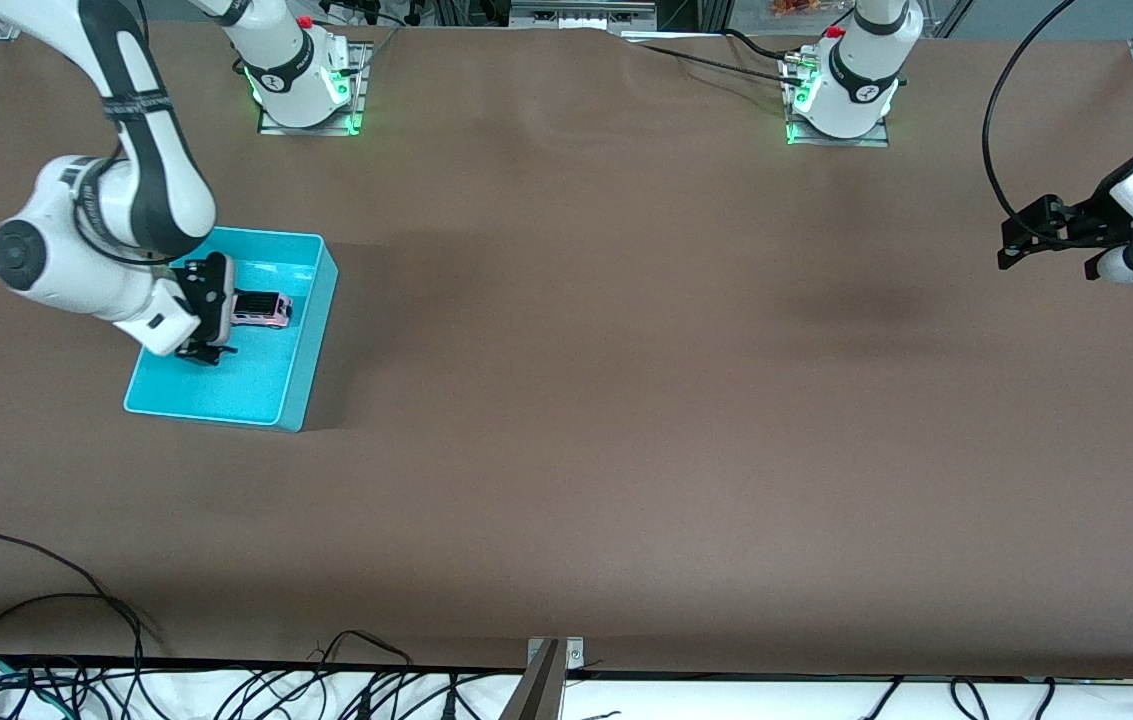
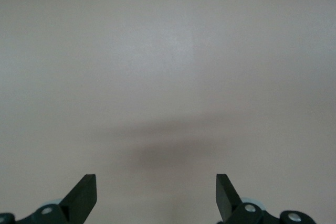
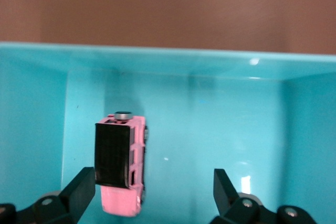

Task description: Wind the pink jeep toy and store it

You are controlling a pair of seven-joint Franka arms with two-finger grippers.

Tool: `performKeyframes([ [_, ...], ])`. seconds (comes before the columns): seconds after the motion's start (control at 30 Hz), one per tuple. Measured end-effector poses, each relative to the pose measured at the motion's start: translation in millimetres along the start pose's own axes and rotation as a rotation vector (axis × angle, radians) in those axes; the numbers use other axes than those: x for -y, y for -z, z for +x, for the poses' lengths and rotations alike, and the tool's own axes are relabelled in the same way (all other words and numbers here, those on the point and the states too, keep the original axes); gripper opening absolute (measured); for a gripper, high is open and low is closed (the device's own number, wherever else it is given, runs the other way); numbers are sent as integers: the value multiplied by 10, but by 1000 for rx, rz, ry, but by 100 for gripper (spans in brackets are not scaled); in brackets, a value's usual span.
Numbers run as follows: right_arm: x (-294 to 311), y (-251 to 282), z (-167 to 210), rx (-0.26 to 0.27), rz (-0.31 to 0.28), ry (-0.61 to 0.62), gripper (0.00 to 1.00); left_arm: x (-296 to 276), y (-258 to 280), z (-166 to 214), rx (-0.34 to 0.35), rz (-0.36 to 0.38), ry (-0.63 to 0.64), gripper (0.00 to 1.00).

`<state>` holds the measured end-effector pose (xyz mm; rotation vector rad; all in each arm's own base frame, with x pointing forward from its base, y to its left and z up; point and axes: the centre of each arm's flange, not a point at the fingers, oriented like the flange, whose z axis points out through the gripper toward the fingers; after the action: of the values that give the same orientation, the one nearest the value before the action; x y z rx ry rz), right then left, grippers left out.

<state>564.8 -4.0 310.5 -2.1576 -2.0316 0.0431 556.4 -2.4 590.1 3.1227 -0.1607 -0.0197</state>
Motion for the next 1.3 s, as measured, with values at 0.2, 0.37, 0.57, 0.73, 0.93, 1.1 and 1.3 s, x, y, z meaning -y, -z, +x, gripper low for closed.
performKeyframes([
  [0.2,-172,801,179,-21,-7,-216,100,0,6,1,-1,0,0,100],
  [0.37,-227,1407,318,-35,-27,-447,100,-5,6,1,-1,0,-1,100],
  [0.57,-220,1927,464,-35,-56,-739,100,-5,6,2,-1,0,-1,100],
  [0.73,-189,2267,545,-23,-93,-936,100,4,4,1,-1,0,1,100],
  [0.93,-137,2632,528,-22,-144,-1171,100,7,4,2,-1,0,1,100],
  [1.1,-79,2849,488,26,-199,-1263,100,6,3,2,-1,0,1,100],
  [1.3,1,3067,468,26,-256,-1387,100,7,3,2,-1,0,1,100],
])
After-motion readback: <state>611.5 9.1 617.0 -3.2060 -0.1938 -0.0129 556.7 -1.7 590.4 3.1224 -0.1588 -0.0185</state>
